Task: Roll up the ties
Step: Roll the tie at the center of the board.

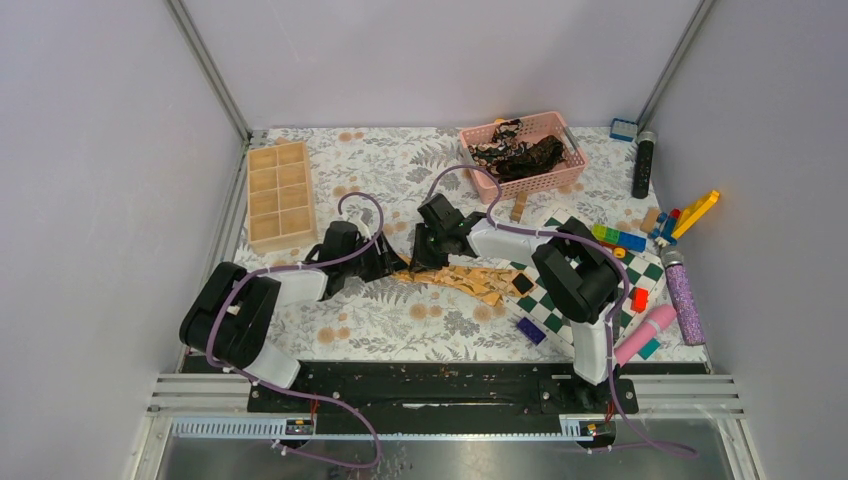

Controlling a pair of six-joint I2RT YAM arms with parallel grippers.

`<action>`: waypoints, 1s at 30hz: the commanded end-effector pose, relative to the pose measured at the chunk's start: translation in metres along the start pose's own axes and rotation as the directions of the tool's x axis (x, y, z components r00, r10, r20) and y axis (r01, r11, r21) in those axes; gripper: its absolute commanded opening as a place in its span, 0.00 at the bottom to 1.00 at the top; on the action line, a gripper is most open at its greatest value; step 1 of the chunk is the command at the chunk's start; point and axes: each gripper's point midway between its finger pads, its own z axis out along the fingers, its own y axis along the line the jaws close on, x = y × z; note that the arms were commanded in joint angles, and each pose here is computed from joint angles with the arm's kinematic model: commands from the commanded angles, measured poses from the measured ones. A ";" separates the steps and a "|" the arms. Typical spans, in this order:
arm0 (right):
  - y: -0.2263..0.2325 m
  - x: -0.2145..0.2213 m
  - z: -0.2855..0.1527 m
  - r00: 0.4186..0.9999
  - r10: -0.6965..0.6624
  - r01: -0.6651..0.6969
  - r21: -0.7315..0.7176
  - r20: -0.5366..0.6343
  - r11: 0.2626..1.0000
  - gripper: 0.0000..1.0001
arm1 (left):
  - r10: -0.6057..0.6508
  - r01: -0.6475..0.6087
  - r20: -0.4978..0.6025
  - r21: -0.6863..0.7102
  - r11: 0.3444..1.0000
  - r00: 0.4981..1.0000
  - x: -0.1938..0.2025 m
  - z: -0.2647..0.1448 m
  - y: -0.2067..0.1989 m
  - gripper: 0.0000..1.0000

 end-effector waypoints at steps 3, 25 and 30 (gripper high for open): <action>-0.014 -0.003 0.005 1.000 0.012 -0.012 0.042 0.001 0.999 0.28 | 0.050 -0.051 0.014 0.088 0.995 0.999 -0.004 0.001 -0.019 0.40; -0.029 -0.059 -0.139 0.937 -0.047 0.035 0.040 0.345 0.999 0.57 | 0.232 -0.219 0.046 -0.202 0.955 0.972 -0.029 -0.014 -0.022 0.30; -0.044 -0.049 -0.149 0.930 -0.046 0.023 0.065 0.366 0.998 0.58 | 0.299 -0.272 0.031 -0.333 0.903 0.954 -0.033 -0.014 -0.012 0.31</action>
